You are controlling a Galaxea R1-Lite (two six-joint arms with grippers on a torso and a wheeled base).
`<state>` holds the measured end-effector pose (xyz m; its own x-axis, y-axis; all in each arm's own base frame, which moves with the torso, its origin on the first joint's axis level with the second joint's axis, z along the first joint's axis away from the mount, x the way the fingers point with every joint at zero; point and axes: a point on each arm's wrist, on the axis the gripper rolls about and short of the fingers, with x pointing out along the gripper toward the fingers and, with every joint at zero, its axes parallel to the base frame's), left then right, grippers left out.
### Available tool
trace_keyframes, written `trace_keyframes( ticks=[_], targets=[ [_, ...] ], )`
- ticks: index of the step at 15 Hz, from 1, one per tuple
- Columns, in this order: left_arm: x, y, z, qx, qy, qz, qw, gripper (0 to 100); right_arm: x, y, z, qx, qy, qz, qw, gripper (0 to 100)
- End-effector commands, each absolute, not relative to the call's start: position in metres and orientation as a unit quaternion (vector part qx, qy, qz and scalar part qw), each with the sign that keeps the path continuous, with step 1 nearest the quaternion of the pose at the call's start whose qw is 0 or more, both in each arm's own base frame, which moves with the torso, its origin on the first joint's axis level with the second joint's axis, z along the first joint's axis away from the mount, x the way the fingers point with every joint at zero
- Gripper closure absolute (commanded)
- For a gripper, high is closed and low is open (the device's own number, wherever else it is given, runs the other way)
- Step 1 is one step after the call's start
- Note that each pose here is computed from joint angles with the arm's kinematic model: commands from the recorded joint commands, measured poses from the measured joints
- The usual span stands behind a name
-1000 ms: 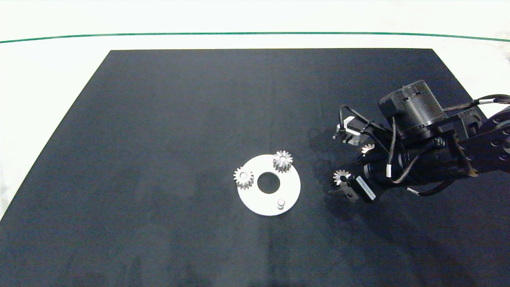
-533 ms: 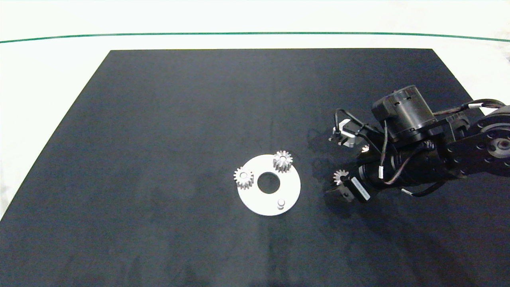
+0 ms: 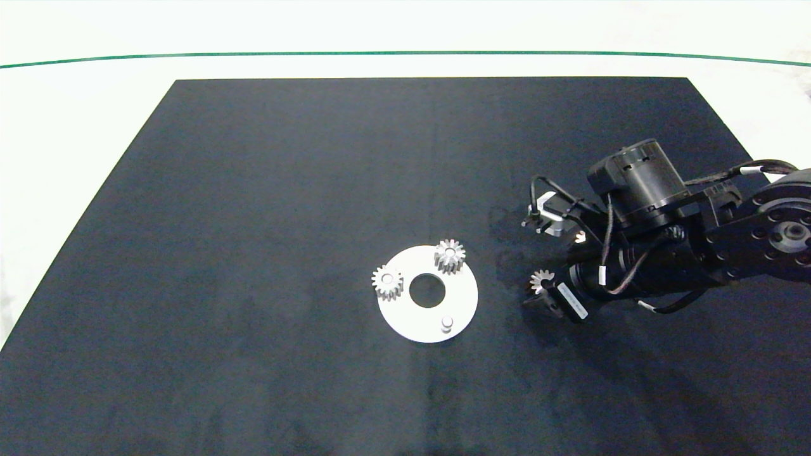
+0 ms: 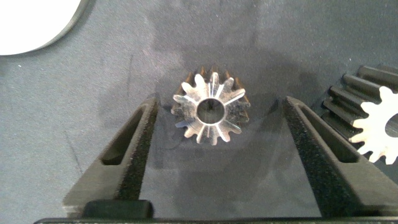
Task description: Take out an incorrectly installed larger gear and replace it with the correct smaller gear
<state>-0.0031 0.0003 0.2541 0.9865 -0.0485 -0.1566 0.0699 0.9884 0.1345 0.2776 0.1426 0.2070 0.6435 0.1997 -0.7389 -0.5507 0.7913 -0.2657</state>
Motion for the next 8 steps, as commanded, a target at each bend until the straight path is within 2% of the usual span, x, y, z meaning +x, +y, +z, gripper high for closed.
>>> trace_keyframes(
  ticks=[1,6,8],
  targets=[
    [-0.0042,0.0003,0.2536,0.07,0.076,-0.03,0.994,0,0.2779,0.1424,0.2059,-0.245,0.366,0.21,0.873,25],
    [-0.0046,0.0003,0.2536,0.07,0.076,-0.03,0.994,0,0.2781,0.1431,0.2056,-0.246,0.365,0.211,0.873,36],
    [-0.0046,0.0003,0.2536,0.07,0.076,-0.03,0.994,0,0.2804,0.1435,0.2071,-0.244,0.352,0.205,0.88,41]
  ],
)
